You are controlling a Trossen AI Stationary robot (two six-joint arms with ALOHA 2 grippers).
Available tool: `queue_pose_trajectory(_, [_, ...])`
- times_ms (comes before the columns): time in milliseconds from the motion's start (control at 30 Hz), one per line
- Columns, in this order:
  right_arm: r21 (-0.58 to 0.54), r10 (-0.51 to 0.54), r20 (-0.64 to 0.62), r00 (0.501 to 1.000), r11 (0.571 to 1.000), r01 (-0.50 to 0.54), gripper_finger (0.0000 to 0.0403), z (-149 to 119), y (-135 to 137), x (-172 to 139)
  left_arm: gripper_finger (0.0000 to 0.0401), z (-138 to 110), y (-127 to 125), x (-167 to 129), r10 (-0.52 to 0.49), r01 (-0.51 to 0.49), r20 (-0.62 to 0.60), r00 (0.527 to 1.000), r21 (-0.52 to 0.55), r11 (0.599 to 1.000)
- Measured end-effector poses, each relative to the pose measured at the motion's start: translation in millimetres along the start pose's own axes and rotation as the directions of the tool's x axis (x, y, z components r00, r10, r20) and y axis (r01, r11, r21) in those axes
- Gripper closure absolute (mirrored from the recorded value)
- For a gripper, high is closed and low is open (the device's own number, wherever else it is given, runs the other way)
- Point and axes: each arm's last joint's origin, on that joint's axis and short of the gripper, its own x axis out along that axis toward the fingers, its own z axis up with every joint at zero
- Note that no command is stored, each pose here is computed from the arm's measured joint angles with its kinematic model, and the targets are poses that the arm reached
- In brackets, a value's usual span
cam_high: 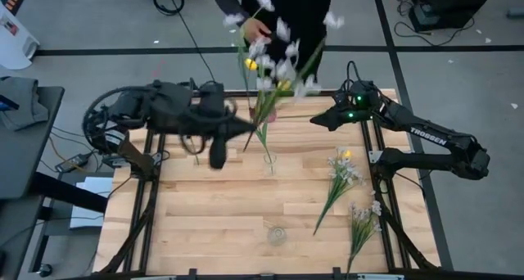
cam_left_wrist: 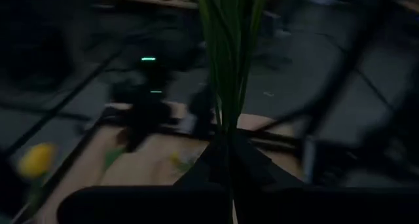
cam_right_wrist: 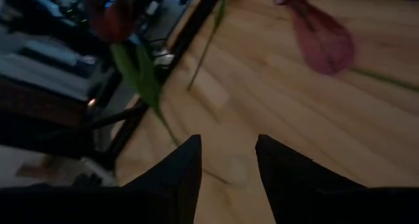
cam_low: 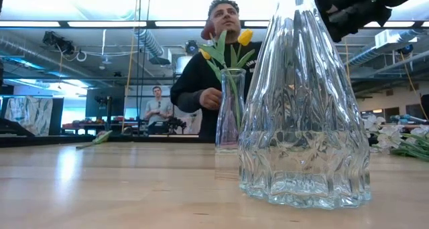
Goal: Sort flowers into vase by color
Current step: Put the top white flowers into the bottom transparent vase
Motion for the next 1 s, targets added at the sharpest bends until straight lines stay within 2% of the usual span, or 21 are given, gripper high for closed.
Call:
queue_pose_trajectory(67, [0.001,-0.017,0.011,1.000,1.000,0.017,0.0245,0,-1,0,0.0396,0,-11,-4,-0.083,0.083,0.003,0.997,0.045,0.996])
queue_pose_trajectory(200, [0.005,-0.058,0.042,0.997,0.998,0.058,0.0245,1,-2,0,0.0396,-7,-34,-13,-0.187,0.189,-0.033,0.982,0.093,0.978])
queue_pose_trajectory(433, [0.035,-0.101,0.075,0.992,0.995,0.099,0.0245,2,-3,0,0.0396,-8,-76,-44,-0.343,0.336,0.040,0.939,0.115,0.935])
queue_pose_trajectory(600, [0.061,-0.120,0.091,0.989,0.991,0.115,0.0245,2,-3,0,0.0396,-14,-101,-68,-0.367,0.355,0.062,0.928,0.148,0.923])
queue_pose_trajectory(800, [0.061,-0.124,0.095,0.988,0.991,0.119,0.0245,3,-3,0,0.0396,-22,-117,-83,-0.434,0.416,0.029,0.900,0.234,0.879])
queue_pose_trajectory(900, [0.069,-0.120,0.092,0.988,0.991,0.114,0.0245,3,-3,0,0.0396,-32,-113,-82,-0.378,0.378,-0.060,0.924,0.290,0.879])
queue_pose_trajectory(1000, [0.075,-0.119,0.091,0.989,0.991,0.112,0.0245,2,-3,0,0.0396,-45,-114,-75,-0.331,0.368,-0.171,0.928,0.276,0.888])
